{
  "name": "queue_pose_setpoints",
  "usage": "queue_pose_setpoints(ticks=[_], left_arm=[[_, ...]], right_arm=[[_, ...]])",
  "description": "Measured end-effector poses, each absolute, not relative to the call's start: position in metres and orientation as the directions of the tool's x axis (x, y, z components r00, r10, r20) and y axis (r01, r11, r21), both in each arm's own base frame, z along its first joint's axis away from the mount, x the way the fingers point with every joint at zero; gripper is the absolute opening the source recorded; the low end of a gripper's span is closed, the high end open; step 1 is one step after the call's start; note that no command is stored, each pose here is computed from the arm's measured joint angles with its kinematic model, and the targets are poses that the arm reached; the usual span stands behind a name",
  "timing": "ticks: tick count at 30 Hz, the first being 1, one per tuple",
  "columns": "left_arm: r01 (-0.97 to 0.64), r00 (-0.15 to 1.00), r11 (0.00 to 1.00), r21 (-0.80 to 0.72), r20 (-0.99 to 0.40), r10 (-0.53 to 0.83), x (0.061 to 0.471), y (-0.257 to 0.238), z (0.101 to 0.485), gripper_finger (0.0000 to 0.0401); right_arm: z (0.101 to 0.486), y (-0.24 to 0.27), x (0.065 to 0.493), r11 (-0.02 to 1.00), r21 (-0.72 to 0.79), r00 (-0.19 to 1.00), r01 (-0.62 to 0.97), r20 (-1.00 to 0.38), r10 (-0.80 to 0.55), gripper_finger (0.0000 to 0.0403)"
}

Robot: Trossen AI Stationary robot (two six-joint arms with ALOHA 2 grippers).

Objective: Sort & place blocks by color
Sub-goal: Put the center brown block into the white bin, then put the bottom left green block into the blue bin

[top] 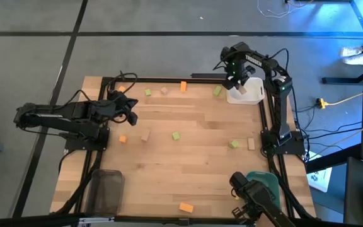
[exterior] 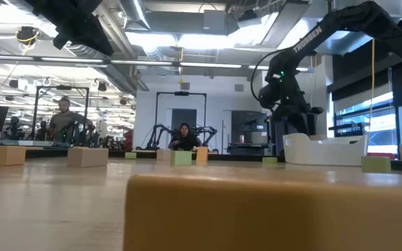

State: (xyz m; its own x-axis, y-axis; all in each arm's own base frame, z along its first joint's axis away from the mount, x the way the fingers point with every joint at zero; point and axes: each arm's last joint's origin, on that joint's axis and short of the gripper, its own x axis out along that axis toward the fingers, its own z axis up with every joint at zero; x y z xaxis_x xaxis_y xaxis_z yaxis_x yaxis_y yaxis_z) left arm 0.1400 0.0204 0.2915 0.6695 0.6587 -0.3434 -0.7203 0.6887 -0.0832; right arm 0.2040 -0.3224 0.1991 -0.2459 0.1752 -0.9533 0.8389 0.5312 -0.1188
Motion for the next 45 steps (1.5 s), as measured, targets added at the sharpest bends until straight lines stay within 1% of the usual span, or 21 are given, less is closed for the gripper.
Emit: queue_pose_setpoints(ticks=[1, 5, 7, 9, 12, 15, 17, 19, 23, 27, 30, 33, 36, 39, 42, 45], left_arm=[[-0.718, 0.672, 0.691, -0.084, -0.345, 0.656, 0.140, 0.020, 0.291, 0.0003], [-0.706, 0.683, 0.703, -0.089, -0.351, 0.641, 0.140, 0.020, 0.291, 0.0001], [-0.705, 0.683, 0.703, -0.089, -0.352, 0.640, 0.140, 0.020, 0.291, 0.0002], [-0.705, 0.683, 0.703, -0.089, -0.352, 0.640, 0.140, 0.020, 0.291, 0.0006], [-0.705, 0.683, 0.703, -0.089, -0.352, 0.640, 0.140, 0.020, 0.291, 0.0012], [-0.705, 0.686, 0.701, -0.102, -0.344, 0.640, 0.141, 0.020, 0.292, 0.0017], [-0.704, 0.689, 0.703, -0.105, -0.338, 0.640, 0.141, 0.020, 0.293, 0.0020], [-0.704, 0.689, 0.702, -0.104, -0.339, 0.641, 0.141, 0.020, 0.293, 0.0022], [-0.683, 0.708, 0.720, -0.118, -0.348, 0.615, 0.142, 0.019, 0.292, 0.0019], [-0.650, 0.731, 0.753, -0.105, -0.358, 0.581, 0.142, 0.018, 0.292, 0.0012], [-0.645, 0.734, 0.757, -0.105, -0.360, 0.576, 0.142, 0.018, 0.292, 0.0007], [-0.611, 0.759, 0.782, -0.122, -0.371, 0.535, 0.143, 0.017, 0.292, 0.0002], [-0.559, 0.792, 0.816, -0.147, -0.388, 0.472, 0.144, 0.015, 0.291, 0.0001], [-0.496, 0.824, 0.850, -0.177, -0.404, 0.396, 0.145, 0.013, 0.291, 0.0006], [-0.433, 0.850, 0.877, -0.208, -0.419, 0.320, 0.146, 0.010, 0.290, 0.0011], [-0.392, 0.862, 0.892, -0.226, -0.430, 0.270, 0.146, 0.009, 0.289, 0.0015]], right_arm=[[0.199, -0.322, 0.204, 0.532, -0.119, -0.246, 0.838, -0.953, 0.176, 0.0128], [0.199, -0.323, 0.204, 0.529, -0.120, -0.243, 0.840, -0.955, 0.169, 0.0173], [0.199, -0.323, 0.204, 0.530, -0.119, -0.242, 0.839, -0.955, 0.169, 0.0183], [0.199, -0.323, 0.204, 0.531, -0.119, -0.242, 0.839, -0.955, 0.169, 0.0182], [0.199, -0.323, 0.204, 0.529, -0.116, -0.240, 0.841, -0.956, 0.171, 0.0167], [0.203, -0.322, 0.205, 0.530, -0.070, -0.206, 0.845, -0.957, 0.203, 0.0154], [0.211, -0.323, 0.206, 0.537, -0.049, -0.184, 0.842, -0.962, 0.201, 0.0150], [0.226, -0.320, 0.211, 0.546, -0.048, -0.154, 0.836, -0.977, 0.150, 0.0150], [0.283, -0.296, 0.220, 0.584, -0.044, -0.048, 0.811, -0.999, -0.009, 0.0152], [0.344, -0.249, 0.225, 0.650, -0.034, 0.104, 0.759, -0.979, -0.173, 0.0153], [0.381, -0.208, 0.227, 0.715, -0.001, 0.248, 0.700, -0.938, -0.244, 0.0153], [0.405, -0.170, 0.228, 0.807, 0.076, 0.394, 0.585, -0.897, -0.201, 0.0153], [0.419, -0.133, 0.229, 0.891, 0.128, 0.478, 0.435, -0.872, -0.108, 0.0154], [0.424, -0.102, 0.233, 0.941, 0.136, 0.492, 0.309, -0.870, -0.036, 0.0154], [0.423, -0.076, 0.237, 0.970, 0.136, 0.460, 0.202, -0.887, 0.029, 0.0154], [0.419, -0.057, 0.242, 0.976, 0.155, 0.434, 0.153, -0.898, 0.074, 0.0154]])
